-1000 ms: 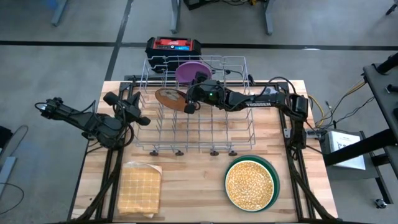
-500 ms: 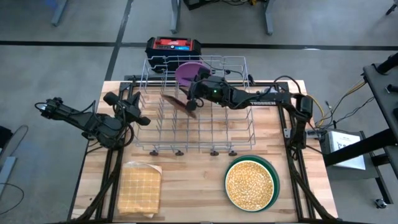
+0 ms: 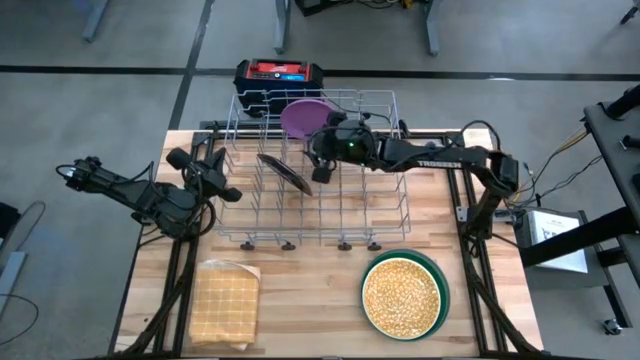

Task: Sort dishes
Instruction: Put the orange plate into the dish rack

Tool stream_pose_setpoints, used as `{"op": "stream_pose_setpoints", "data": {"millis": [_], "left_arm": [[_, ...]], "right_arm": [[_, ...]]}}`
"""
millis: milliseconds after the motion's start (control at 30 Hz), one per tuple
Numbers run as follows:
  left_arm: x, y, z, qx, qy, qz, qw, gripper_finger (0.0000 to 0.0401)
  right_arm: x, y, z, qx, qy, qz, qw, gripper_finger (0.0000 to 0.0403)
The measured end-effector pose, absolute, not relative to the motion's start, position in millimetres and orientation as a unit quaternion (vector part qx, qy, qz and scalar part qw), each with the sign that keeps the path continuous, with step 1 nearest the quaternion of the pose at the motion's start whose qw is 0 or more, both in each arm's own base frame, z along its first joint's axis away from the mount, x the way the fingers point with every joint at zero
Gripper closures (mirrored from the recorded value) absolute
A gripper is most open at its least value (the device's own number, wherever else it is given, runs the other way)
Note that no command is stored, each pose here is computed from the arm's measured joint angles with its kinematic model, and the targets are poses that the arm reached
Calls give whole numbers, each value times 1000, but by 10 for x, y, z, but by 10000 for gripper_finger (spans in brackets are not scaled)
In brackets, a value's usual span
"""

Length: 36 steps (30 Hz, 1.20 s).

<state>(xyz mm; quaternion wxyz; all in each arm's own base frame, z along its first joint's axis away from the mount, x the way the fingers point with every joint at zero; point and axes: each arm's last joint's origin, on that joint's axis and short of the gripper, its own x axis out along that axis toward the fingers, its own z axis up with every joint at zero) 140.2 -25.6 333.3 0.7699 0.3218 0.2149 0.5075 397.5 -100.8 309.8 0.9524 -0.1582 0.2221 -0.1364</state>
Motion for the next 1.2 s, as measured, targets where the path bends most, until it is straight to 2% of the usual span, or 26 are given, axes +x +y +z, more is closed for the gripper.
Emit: {"op": "stream_pose_setpoints", "data": {"millis": [167,533,733,1200], "left_arm": [[1403,-255,3332,322,215,508,770,401],[1404,-255,3332,322,215,508,770,401],[1403,-255,3332,320,214,508,770,401],[1404,-255,3329,314,210,510,773,401]], "right_arm": [[3932,-907,3003,-89,264,-60,958,213],[3968,-612,2966,-78,280,-33,956,213],[3987,-456,2965,-102,288,-114,945,213],[4143,-89,2698,-88,301,-181,932,213]]}}
